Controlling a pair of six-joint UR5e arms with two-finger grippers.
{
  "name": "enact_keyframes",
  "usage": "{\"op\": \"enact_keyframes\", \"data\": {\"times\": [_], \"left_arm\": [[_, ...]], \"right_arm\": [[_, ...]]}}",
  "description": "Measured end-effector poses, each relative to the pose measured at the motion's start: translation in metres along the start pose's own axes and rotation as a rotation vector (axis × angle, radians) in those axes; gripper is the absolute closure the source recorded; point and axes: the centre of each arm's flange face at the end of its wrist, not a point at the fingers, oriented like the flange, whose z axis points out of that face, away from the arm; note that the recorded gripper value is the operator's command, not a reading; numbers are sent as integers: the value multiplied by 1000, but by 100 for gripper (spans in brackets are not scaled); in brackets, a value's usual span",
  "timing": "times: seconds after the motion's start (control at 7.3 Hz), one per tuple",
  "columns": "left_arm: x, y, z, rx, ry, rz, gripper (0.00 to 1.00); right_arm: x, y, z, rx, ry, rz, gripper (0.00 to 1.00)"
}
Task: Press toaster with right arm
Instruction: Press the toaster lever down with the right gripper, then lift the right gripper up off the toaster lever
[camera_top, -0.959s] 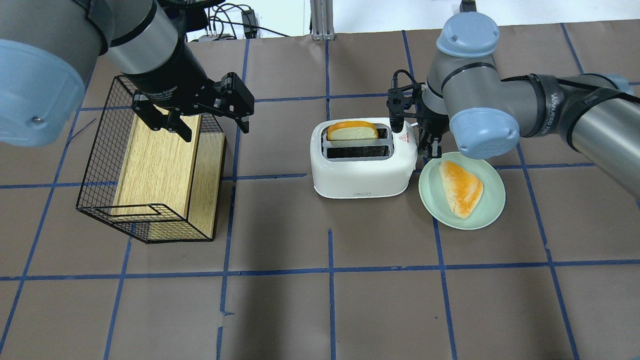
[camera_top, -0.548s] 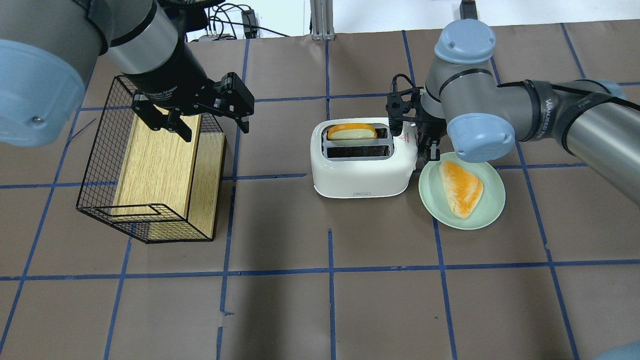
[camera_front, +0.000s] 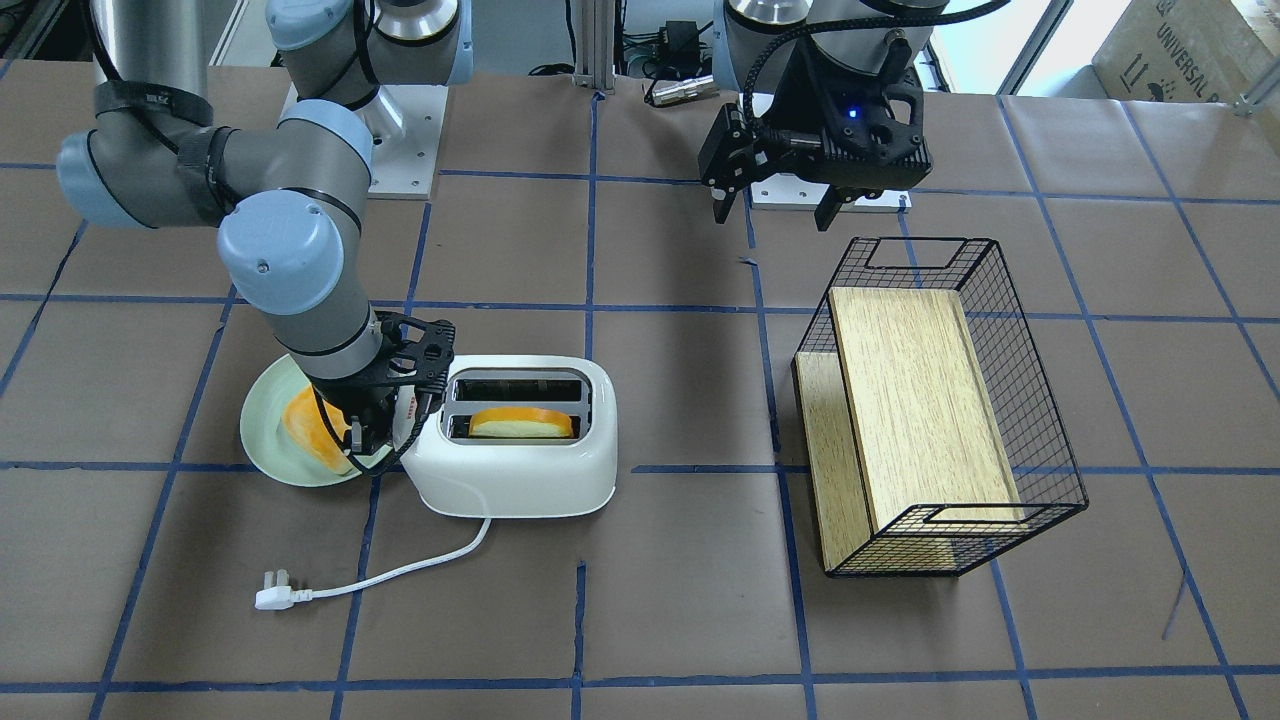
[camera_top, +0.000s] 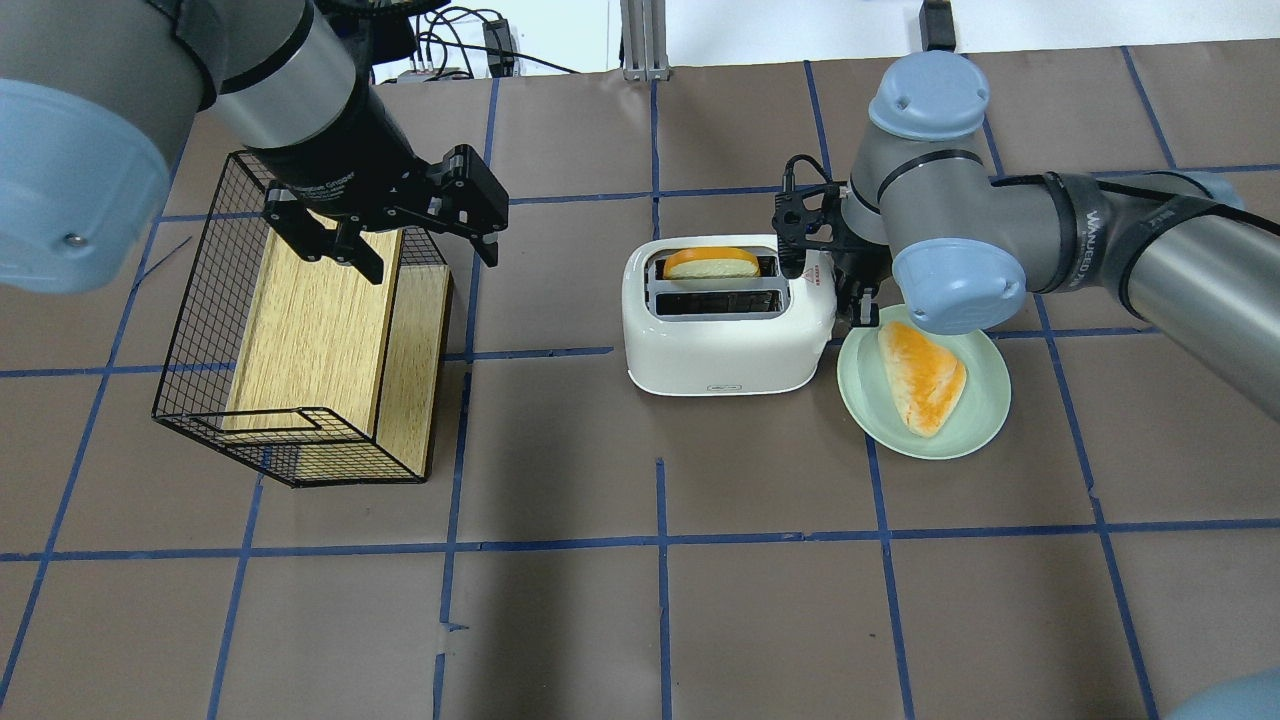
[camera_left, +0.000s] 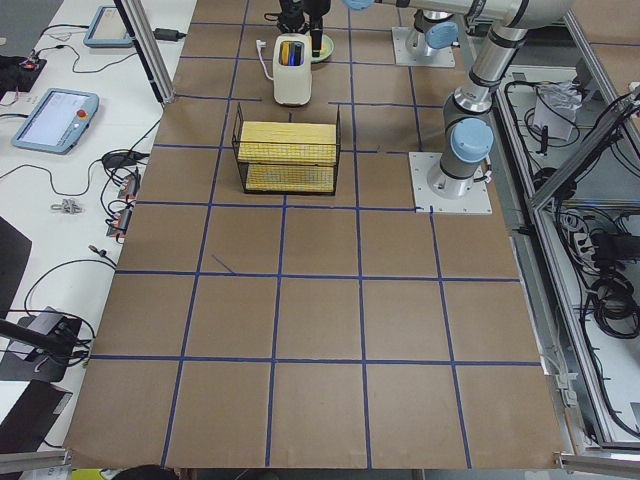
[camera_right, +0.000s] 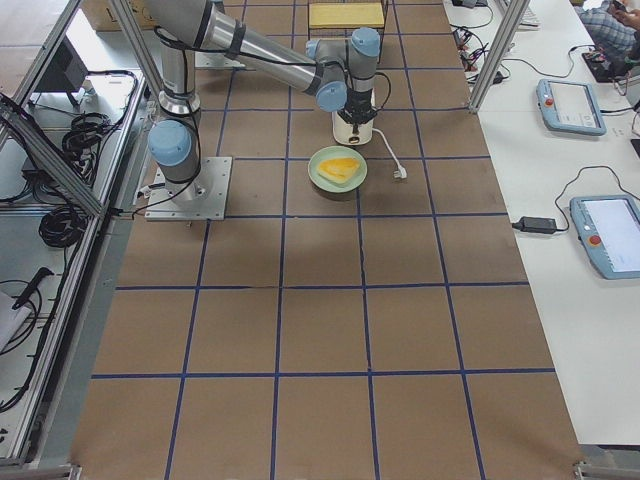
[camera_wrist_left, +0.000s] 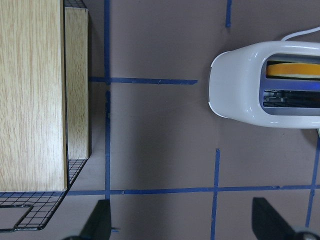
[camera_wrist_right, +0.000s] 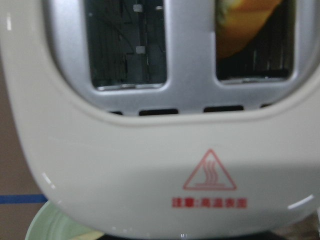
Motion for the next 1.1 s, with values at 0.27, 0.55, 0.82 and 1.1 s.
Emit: {"op": "enact_keyframes", "data": {"times": [0.27,0.55,0.82,1.1], "left_arm": [[0,0,0,0,0,0,0],[0,0,0,0,0,0,0],[0,0,0,0,0,0,0],[0,0,0,0,0,0,0]], "right_arm": [[-3,0,5,0,7,1,95],[-4,1,5,0,14,5,94],[-4,-1,-8,0,38,14,93],[-9,2,-45,4,57,68,92]]}}
